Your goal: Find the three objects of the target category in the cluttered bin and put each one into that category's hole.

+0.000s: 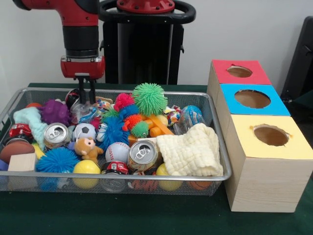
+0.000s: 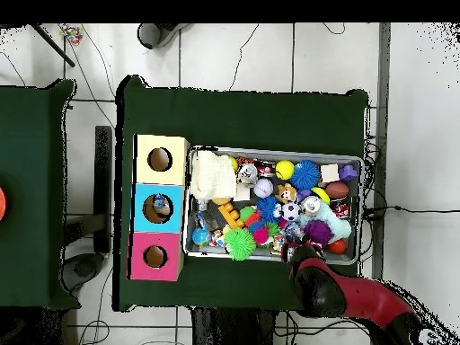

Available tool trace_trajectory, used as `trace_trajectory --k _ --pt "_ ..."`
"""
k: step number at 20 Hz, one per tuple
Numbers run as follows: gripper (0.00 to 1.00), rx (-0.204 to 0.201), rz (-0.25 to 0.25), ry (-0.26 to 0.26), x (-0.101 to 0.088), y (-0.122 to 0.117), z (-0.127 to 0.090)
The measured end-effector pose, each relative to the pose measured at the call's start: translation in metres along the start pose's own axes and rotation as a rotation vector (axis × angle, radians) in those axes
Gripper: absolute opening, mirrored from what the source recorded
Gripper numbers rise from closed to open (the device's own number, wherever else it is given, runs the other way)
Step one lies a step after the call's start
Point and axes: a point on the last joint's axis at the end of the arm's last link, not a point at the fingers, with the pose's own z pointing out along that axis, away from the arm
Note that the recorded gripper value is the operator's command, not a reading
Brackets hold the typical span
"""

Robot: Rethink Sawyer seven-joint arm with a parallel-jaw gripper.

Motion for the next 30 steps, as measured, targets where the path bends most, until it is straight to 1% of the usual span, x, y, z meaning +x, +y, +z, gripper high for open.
trace_trajectory --k 4,9,10,13,14,15,16,19,21,23,25,26,28,30 --pt "0.0 0.004 0.01 -0.012 -0.004 -0.007 -0.004" --pt "0.0 0.006 0.036 -0.027 -0.01 -0.022 -0.02" --pt "0.0 0.005 0.052 -0.028 -0.013 -0.028 -0.03" --pt "0.0 0.005 0.069 -0.025 -0.016 -0.033 -0.044" --pt "0.0 0.009 0.085 -0.022 -0.02 -0.039 -0.056" --pt "0.0 0.01 0.092 -0.022 -0.022 -0.041 -0.063" --pt "0.0 0.011 0.094 -0.022 -0.022 -0.041 -0.064" --pt "0.0 0.013 0.104 -0.029 -0.028 -0.042 -0.082" --pt "0.0 0.015 0.099 -0.041 -0.032 -0.036 -0.095" --pt "0.0 0.015 0.086 -0.042 -0.032 -0.029 -0.102" --pt "0.0 0.016 0.062 -0.037 -0.029 -0.018 -0.107" --pt "0.0 0.013 0.037 -0.033 -0.029 -0.006 -0.109" --pt "0.0 0.008 0.009 -0.029 -0.032 0.009 -0.108" --pt "0.0 -0.002 -0.03 -0.017 -0.036 0.03 -0.102"
